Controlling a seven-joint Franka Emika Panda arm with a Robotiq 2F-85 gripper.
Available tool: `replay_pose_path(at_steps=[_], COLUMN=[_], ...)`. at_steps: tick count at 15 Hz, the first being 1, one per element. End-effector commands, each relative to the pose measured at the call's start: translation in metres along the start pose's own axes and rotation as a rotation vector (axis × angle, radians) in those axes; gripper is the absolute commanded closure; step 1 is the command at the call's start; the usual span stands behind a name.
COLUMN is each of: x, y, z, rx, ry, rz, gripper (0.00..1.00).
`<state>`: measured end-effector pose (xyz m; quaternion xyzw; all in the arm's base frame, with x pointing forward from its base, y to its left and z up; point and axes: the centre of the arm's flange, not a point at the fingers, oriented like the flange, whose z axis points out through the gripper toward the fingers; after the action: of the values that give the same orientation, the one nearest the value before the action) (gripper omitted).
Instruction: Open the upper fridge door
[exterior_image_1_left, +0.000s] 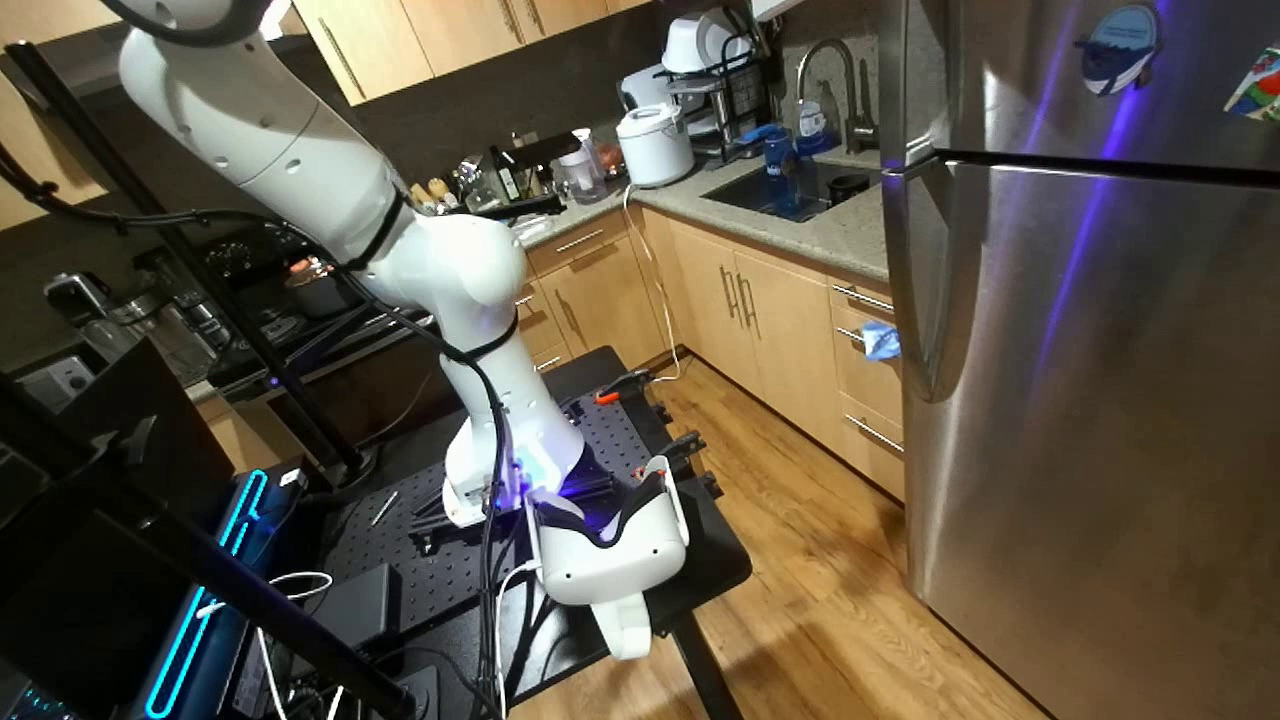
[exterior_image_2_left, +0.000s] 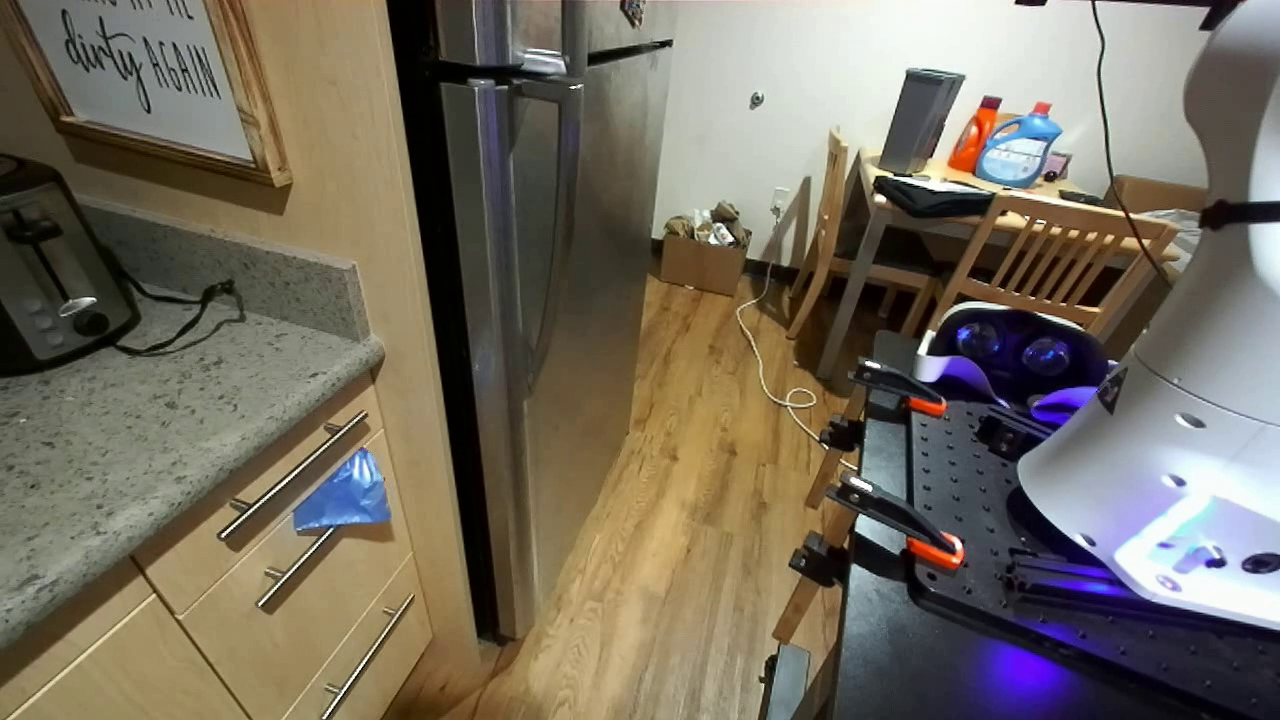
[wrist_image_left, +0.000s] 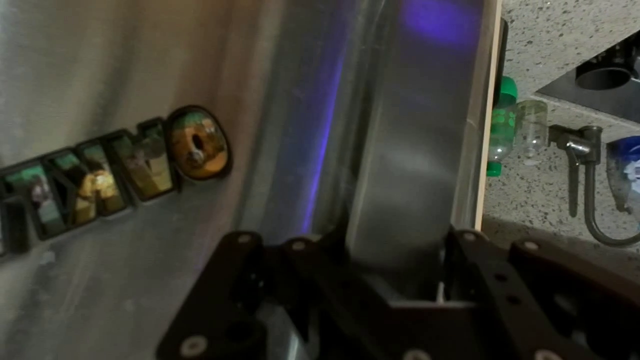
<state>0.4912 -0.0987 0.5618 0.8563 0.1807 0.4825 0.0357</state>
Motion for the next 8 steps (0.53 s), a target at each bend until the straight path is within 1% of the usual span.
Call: replay_pose_path(at_steps=[1, 4, 6, 8], x=[-0.007, -0.007, -0.012, -0.021], y=[0.009, 0.009, 0.011, 0.016], z=[-0.032, -0.035, -0.038, -0.041], rx=[-0.03, -0.033, -0.016, -0.013], ry=[-0.002, -0.002, 0.009, -0.001], rz=[-0.023, -0.027, -0.027, -0.038], gripper=[0.91, 0.91, 0.91, 0.91])
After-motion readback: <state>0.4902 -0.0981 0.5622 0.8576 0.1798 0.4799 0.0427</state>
